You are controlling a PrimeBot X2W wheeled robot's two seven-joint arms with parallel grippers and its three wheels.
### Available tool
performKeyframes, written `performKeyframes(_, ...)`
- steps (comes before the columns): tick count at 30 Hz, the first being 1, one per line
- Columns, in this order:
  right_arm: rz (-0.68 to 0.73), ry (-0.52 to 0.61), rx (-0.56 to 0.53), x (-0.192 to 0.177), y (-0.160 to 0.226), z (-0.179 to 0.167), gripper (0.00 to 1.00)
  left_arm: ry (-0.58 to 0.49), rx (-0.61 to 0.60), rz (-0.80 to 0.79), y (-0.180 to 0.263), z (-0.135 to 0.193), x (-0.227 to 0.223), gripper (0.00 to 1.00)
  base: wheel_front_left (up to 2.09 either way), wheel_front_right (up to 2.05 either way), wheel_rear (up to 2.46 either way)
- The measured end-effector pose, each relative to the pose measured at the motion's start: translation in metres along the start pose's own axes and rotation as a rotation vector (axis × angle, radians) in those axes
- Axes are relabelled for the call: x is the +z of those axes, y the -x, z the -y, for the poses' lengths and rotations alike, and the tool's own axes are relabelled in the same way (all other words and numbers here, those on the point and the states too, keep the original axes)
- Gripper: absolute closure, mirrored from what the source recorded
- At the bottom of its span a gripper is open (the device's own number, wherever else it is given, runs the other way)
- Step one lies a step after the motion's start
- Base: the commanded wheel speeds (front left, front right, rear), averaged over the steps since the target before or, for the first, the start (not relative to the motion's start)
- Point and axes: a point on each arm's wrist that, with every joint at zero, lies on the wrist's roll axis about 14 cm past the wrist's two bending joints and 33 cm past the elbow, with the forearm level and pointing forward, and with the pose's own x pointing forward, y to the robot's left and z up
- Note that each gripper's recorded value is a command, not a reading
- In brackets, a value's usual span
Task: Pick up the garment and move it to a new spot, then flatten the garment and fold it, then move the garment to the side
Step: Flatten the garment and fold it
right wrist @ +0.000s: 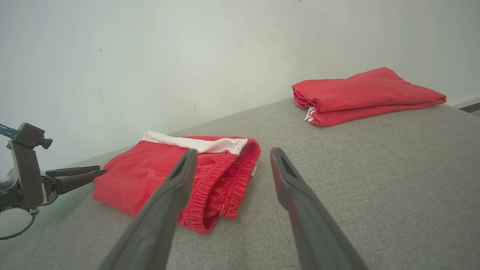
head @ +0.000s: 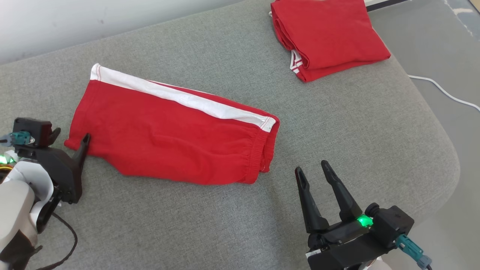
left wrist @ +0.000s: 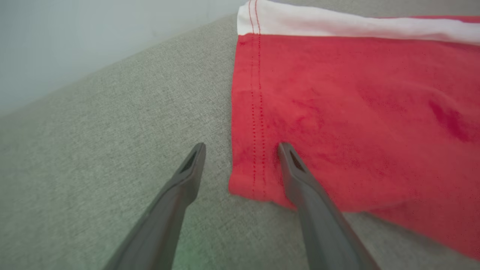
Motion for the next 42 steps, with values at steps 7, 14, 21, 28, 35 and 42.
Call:
performKeyframes(7,-0.012,-0.003,0.001,-0.004,0.002,-0.002,0.0,0.057,-0.04,-0.088,-0.003,0.015,-0.013,0.0,0.0,0.0,0.0)
performKeyframes(14,-0.014,-0.001,0.008,-0.004,0.003,-0.004,0.0,0.053,-0.067,-0.078,0.0,0.024,-0.008,1.0,0.0,0.0,0.0)
performKeyframes(21,-0.01,-0.004,0.03,-0.003,0.006,-0.009,0.0,0.085,-0.053,0.02,0.014,0.025,0.011,1.0,0.0,0.0,0.0)
performKeyframes(28,-0.001,-0.006,0.069,-0.001,0.004,-0.018,0.0,0.12,-0.021,0.111,0.044,0.023,0.011,1.0,0.0,0.0,0.0)
performKeyframes(35,-0.009,-0.014,0.105,-0.005,0.004,-0.028,0.0,0.223,0.06,0.173,0.085,0.026,-0.019,1.0,0.0,0.0,0.0)
performKeyframes(42,-0.022,-0.017,0.115,-0.011,0.005,-0.031,0.0,0.337,0.124,0.182,0.117,0.039,-0.046,1.0,0.0,0.0,0.0)
